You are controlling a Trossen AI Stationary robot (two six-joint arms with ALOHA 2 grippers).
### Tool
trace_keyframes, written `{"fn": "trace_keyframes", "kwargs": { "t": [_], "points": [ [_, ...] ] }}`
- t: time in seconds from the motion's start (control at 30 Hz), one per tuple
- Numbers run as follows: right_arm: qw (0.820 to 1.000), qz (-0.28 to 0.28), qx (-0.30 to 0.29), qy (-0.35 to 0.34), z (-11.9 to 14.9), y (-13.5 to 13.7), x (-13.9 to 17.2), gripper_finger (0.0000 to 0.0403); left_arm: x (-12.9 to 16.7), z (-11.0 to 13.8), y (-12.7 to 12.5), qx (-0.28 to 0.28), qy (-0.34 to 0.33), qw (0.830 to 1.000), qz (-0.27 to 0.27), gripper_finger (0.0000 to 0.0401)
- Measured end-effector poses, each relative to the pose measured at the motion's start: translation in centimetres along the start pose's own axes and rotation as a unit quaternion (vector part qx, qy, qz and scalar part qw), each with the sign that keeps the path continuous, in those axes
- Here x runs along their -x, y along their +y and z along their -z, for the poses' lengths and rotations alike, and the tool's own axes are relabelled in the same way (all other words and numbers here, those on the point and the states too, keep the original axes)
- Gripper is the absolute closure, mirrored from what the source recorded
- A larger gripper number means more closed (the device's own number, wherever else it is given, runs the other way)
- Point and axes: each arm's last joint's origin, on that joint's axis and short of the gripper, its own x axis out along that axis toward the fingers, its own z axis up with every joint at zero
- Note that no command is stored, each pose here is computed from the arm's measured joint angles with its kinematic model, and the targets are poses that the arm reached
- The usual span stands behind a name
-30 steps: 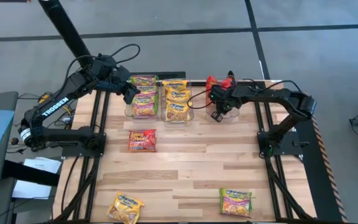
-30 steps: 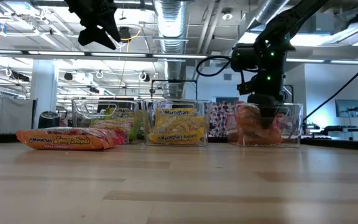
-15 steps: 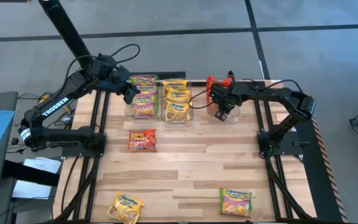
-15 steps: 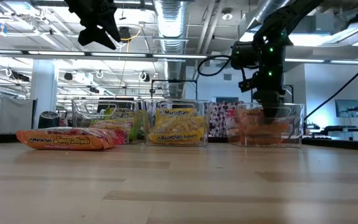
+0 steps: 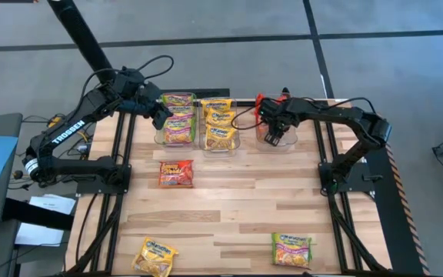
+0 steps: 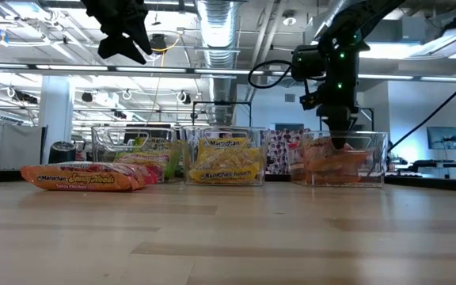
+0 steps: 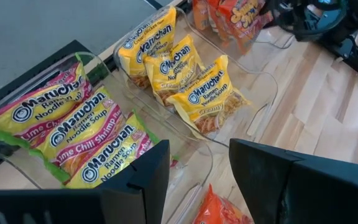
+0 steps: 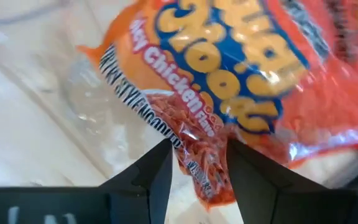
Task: Sort Maruchan noodles
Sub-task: Put the orange noodle pack into the right transparent bin, then put the green noodle pack into the left transparent bin
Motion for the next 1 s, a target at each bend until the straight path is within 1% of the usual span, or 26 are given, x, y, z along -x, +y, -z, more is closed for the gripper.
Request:
{"fn": "trace_keyframes", "kwargs": {
  "t": [0.07,0.2,0.3,0.5,0.77,1.0],
  "points": [
    [1.000,-0.016,-0.005,0.012,0.3,0.0,-0.7,0.0227,0.0,0.0,0.0,0.000,0.001,1.000,0.000,0.0248],
    [0.999,-0.012,-0.009,0.039,0.6,0.2,-1.4,0.0227,0.0,0.0,0.0,0.000,0.002,1.000,0.000,0.0248],
    [0.999,-0.007,-0.020,0.042,0.7,-0.1,-1.2,0.0227,0.0,0.0,0.0,-0.005,0.002,1.000,0.000,0.0248],
    [0.998,-0.009,-0.020,0.050,0.8,-0.1,-1.2,0.0227,0.0,0.0,0.0,-0.007,0.002,1.000,0.000,0.0248],
    [0.998,-0.010,-0.033,0.052,-0.3,-0.5,1.0,0.0227,0.0,0.2,0.0,-0.003,0.009,1.000,-0.001,0.0248],
    [0.998,-0.010,-0.038,0.053,-1.1,-0.7,3.3,0.0227,1.1,-0.4,-0.7,-0.016,0.009,1.000,0.008,0.0248]
  ]
}}
